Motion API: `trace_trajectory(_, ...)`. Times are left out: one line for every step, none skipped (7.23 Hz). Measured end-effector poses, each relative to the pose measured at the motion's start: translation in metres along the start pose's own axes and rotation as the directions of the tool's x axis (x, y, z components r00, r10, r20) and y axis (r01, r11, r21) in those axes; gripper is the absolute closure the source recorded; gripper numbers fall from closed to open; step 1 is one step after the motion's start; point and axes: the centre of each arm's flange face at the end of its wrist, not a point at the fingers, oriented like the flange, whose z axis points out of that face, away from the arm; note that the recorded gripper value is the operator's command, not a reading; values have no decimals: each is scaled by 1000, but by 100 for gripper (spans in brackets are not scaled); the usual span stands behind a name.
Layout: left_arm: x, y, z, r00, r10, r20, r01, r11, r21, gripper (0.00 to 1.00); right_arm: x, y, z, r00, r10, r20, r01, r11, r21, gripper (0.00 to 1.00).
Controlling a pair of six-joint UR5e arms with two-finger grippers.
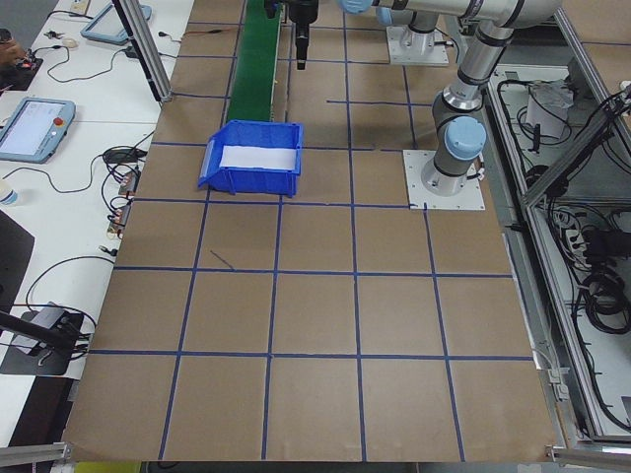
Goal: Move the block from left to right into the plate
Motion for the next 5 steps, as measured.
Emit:
trace_trajectory(0,0,0,1000,0,0,0,1000,1,0,13,-16,-24,995,-39,-97,37,999,-24,0)
trace_trajectory(0,0,0,1000,0,0,0,1000,1,0,22,-38,-46,977,-86,-196,78,996,-49,0)
trace_trajectory(0,0,-1,1000,0,0,0,1000,1,0,22,-70,-67,946,-153,-284,137,988,-76,0)
trace_trajectory(0,0,-1,1000,0,0,0,1000,1,0,8,-117,-90,908,-237,-345,215,971,-102,0)
trace_trajectory(0,0,-1,1000,0,0,0,1000,2,0,-20,-168,-108,869,-320,-378,297,947,-119,0)
